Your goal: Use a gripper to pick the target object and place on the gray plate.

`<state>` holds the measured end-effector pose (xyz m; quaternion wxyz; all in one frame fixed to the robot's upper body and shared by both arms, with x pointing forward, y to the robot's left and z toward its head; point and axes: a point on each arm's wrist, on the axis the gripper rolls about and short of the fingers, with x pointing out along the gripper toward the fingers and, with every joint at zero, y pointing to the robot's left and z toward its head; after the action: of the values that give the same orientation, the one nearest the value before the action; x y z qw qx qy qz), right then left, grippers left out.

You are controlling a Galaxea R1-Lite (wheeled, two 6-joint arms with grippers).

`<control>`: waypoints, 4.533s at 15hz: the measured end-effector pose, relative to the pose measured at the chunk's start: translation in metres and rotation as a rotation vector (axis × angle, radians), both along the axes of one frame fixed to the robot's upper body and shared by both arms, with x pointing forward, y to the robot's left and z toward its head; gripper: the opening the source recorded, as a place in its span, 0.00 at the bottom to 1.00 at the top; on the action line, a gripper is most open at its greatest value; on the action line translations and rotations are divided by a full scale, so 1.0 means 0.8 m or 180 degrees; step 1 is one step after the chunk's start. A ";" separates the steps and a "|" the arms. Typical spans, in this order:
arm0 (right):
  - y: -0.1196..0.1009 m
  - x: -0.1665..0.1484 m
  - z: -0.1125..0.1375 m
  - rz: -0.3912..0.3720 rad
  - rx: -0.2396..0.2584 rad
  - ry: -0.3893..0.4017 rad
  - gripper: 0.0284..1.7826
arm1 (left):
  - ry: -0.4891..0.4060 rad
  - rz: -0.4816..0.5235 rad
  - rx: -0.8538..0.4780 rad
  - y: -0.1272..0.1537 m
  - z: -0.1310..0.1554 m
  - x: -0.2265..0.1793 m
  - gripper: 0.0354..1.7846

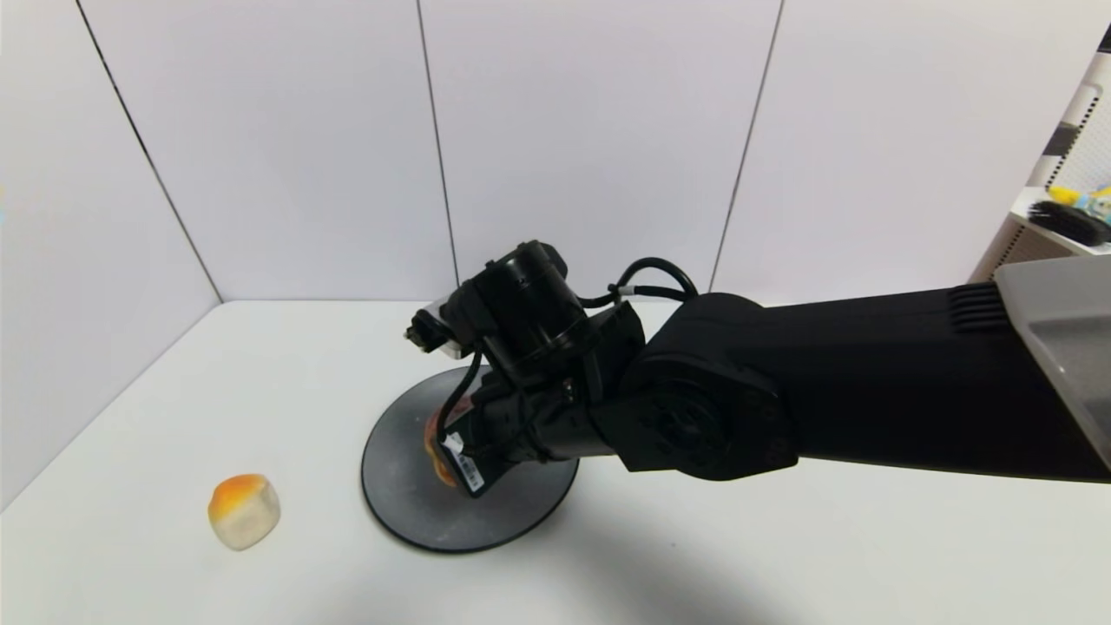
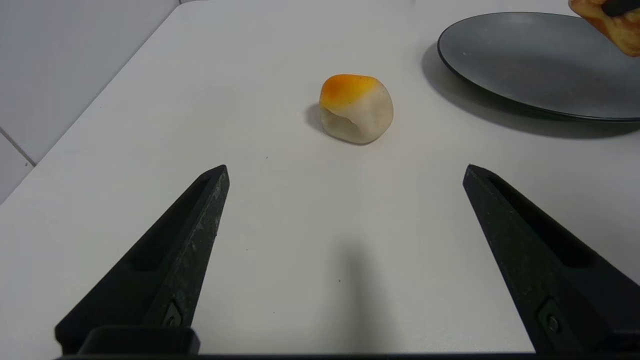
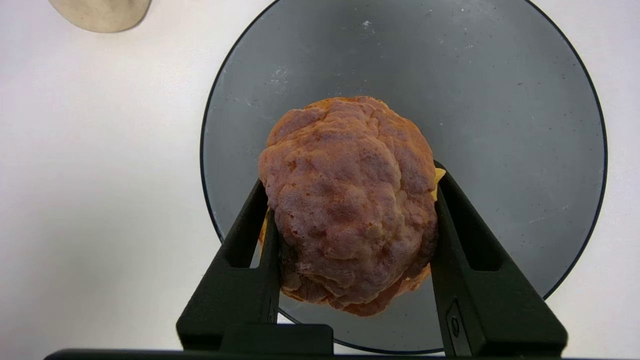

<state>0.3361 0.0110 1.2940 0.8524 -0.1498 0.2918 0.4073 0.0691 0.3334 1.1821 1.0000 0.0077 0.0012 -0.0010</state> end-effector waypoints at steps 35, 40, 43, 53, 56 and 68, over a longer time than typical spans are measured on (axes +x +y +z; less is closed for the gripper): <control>-0.353 -0.063 0.114 -0.2189 0.0296 -0.0309 0.95 | 0.0001 0.0001 -0.0001 0.000 0.000 0.000 0.94; -0.418 -0.166 0.085 -0.2790 0.0442 -0.0617 0.95 | 0.0000 0.0000 0.0000 0.000 0.000 0.000 0.94; -0.428 -0.218 0.050 -0.2884 0.0618 -0.0959 0.95 | 0.0000 0.0000 0.0000 0.000 0.000 0.000 0.94; -0.437 -0.297 -0.027 -0.3044 0.0790 -0.1687 0.95 | 0.0000 0.0000 0.0000 0.000 0.000 0.000 0.94; -0.437 -0.309 -0.043 -0.3074 0.0809 -0.1784 0.95 | 0.0001 0.0001 -0.0001 0.000 0.000 0.000 0.94; -0.434 -0.332 -0.136 -0.2630 0.0878 -0.1994 0.95 | 0.0001 0.0001 0.0000 0.000 0.000 0.000 0.94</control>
<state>0.0704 -0.3360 1.1851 0.9997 -0.0235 0.0019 0.0082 0.0691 0.3334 1.1822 1.0000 0.0077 0.0014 -0.0008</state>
